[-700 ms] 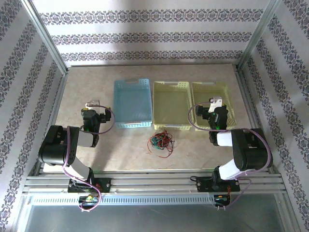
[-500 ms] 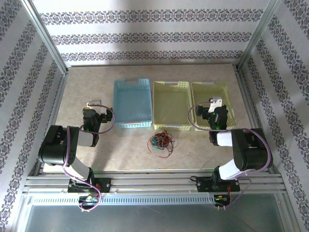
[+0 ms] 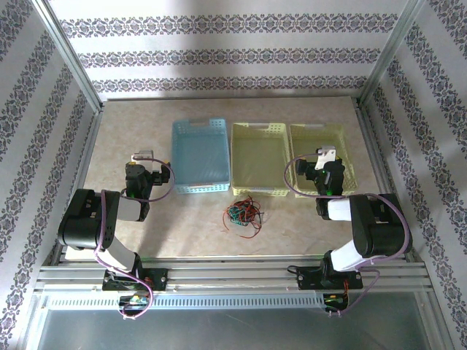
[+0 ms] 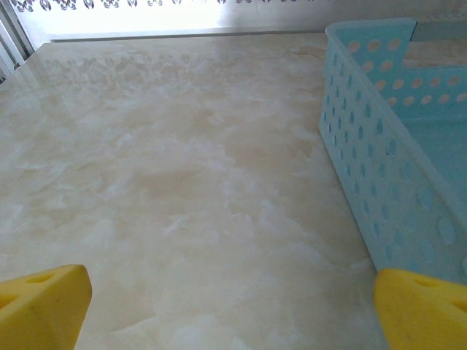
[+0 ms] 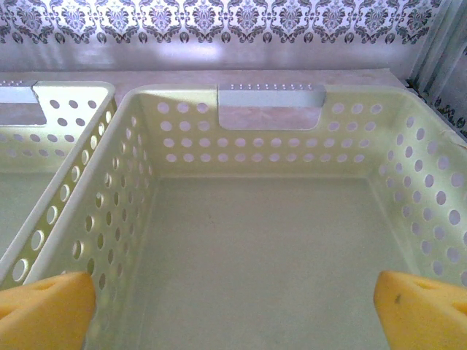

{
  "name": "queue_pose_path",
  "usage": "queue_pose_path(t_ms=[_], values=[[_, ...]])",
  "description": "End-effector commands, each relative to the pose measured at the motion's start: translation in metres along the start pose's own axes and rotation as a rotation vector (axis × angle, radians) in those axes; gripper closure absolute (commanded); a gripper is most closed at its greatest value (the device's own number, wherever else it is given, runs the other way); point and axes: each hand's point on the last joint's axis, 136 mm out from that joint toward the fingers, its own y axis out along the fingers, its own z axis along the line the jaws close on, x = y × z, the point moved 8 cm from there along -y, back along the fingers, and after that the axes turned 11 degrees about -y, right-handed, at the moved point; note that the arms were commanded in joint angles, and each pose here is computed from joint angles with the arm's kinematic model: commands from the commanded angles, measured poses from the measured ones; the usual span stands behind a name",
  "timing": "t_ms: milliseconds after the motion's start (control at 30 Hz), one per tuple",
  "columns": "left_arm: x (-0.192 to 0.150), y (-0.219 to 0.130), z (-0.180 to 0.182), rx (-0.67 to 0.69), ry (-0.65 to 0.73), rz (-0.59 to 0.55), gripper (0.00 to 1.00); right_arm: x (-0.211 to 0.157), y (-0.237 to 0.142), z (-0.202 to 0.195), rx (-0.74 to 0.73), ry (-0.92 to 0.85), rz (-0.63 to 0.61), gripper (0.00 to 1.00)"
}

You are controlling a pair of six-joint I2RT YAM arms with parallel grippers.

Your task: Untangle the cables

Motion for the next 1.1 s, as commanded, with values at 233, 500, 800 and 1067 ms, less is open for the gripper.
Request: queue_pose_path(t_ms=[233, 500, 800, 1067], values=[[0.005, 0.002, 0.002, -0.009, 0.005, -0.009, 0.01, 0.002, 0.003, 0.000, 0.014, 0.009, -0.011, 0.02], [0.005, 0.003, 0.001, -0.012, 0.003, -0.004, 0.01, 0.002, 0.003, -0.004, 0.038, 0.033, -0.013, 0.02], [0.066, -0.006, 0.020, 0.393, -0.088, -0.008, 0.01, 0.067, -0.035, -0.006, -0.072, 0.094, 0.117, 0.48], [0.072, -0.055, -0.088, 0.227, 0.035, 0.093, 0.01, 0.095, -0.109, 0.099, 0.339, 0.027, 0.432, 0.49]])
